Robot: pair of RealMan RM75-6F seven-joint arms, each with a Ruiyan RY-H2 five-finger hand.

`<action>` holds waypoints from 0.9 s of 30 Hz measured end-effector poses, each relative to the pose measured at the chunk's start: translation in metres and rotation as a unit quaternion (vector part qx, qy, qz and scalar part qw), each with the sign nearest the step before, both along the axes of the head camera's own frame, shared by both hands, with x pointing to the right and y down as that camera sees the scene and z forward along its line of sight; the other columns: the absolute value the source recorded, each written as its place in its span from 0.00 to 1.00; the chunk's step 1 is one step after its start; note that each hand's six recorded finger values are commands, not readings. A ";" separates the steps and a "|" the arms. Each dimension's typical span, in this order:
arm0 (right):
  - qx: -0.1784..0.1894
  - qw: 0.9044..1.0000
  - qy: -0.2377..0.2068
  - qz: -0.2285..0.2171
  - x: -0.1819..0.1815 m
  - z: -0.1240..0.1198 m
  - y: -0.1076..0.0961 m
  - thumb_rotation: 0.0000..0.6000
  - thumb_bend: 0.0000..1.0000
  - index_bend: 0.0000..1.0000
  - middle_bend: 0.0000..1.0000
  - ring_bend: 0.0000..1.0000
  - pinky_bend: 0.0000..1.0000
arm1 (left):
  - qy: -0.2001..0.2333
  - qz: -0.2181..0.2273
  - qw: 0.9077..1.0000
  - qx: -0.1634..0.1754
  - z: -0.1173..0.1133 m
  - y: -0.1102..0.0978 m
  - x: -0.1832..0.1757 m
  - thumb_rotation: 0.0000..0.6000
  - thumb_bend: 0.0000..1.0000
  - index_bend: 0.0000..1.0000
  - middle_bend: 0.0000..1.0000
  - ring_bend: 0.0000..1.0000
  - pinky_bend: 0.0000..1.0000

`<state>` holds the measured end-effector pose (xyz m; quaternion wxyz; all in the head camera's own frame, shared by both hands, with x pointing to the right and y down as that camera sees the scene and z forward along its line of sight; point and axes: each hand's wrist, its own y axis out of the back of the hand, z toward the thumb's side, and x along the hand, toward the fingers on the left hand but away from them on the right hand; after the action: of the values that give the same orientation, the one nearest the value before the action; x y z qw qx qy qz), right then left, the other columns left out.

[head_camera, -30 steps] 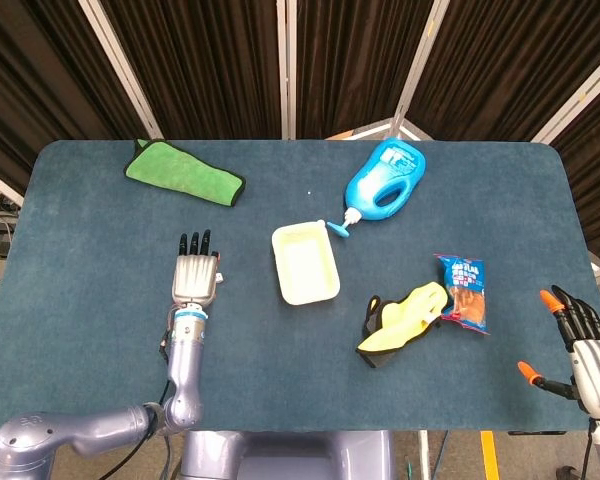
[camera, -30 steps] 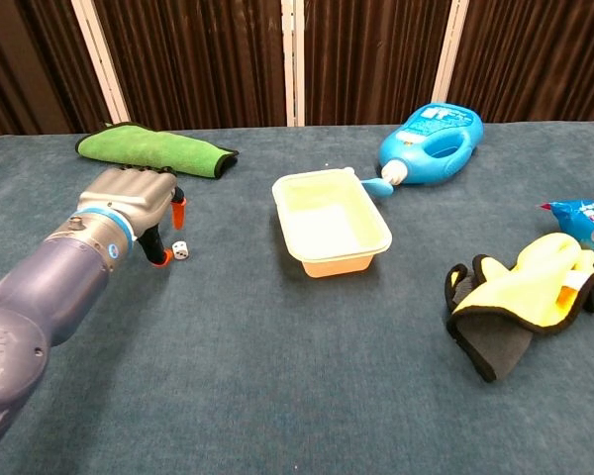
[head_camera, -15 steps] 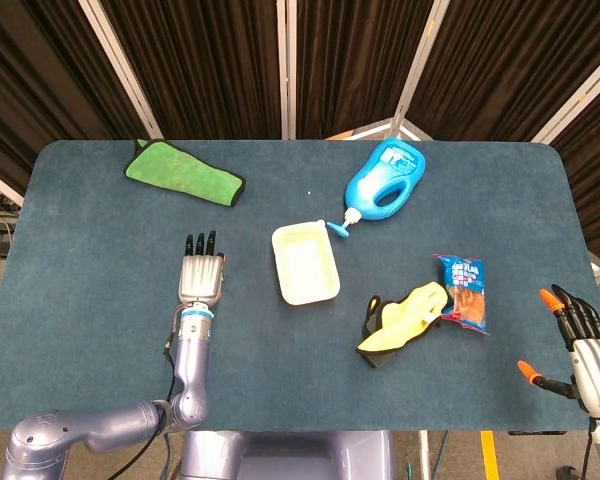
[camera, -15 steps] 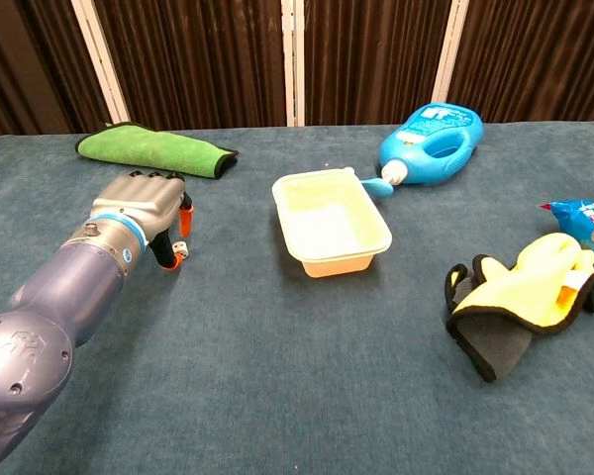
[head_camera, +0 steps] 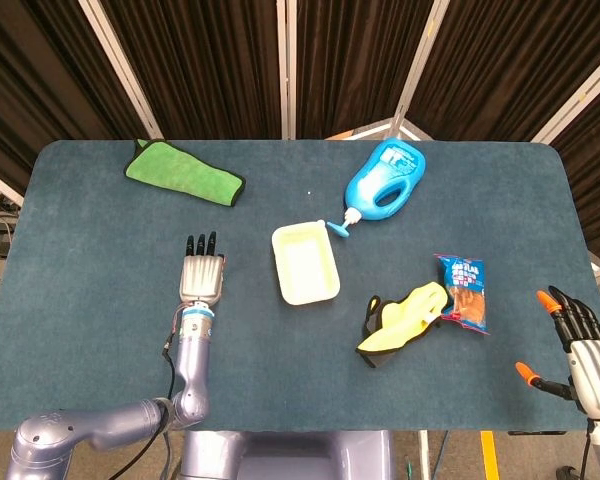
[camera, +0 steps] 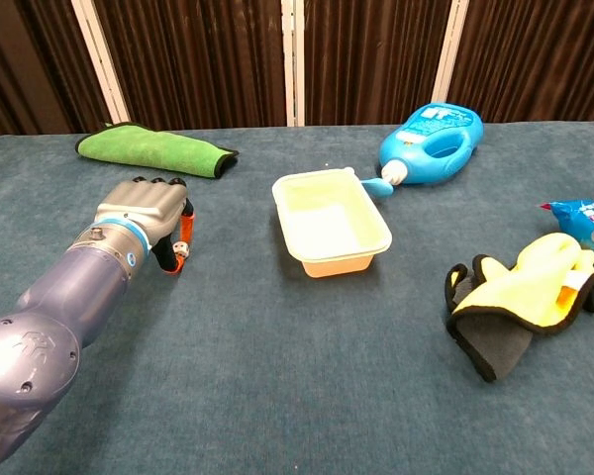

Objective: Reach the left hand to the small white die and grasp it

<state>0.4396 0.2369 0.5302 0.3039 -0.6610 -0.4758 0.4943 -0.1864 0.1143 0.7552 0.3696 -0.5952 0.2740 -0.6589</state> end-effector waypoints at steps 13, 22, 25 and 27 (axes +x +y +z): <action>0.006 1.000 -0.004 0.003 0.001 -0.003 -0.001 1.00 0.10 0.06 0.00 0.00 0.00 | 0.046 0.007 0.999 0.028 -0.029 -0.004 0.006 1.00 0.52 0.54 0.00 0.00 0.00; 0.016 1.000 0.000 0.003 0.001 -0.010 0.000 1.00 0.10 0.06 0.00 0.00 0.00 | 0.117 0.027 0.991 0.058 -0.092 0.003 0.001 1.00 0.52 0.53 0.00 0.00 0.00; 0.020 1.000 -0.001 0.002 -0.001 -0.012 0.001 1.00 0.10 0.06 0.00 0.00 0.00 | 0.132 0.029 0.989 0.062 -0.112 0.007 -0.006 1.00 0.52 0.54 0.00 0.00 0.00; 0.024 1.000 -0.002 0.000 -0.002 -0.014 0.002 1.00 0.10 0.06 0.00 0.00 0.00 | 0.138 0.030 0.988 0.063 -0.123 0.009 -0.010 1.00 0.52 0.54 0.00 0.00 0.00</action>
<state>0.4375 0.2386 0.5162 0.3185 -0.6545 -0.4879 0.4818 -0.1968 0.1232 0.6324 0.3846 -0.6638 0.3454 -0.5405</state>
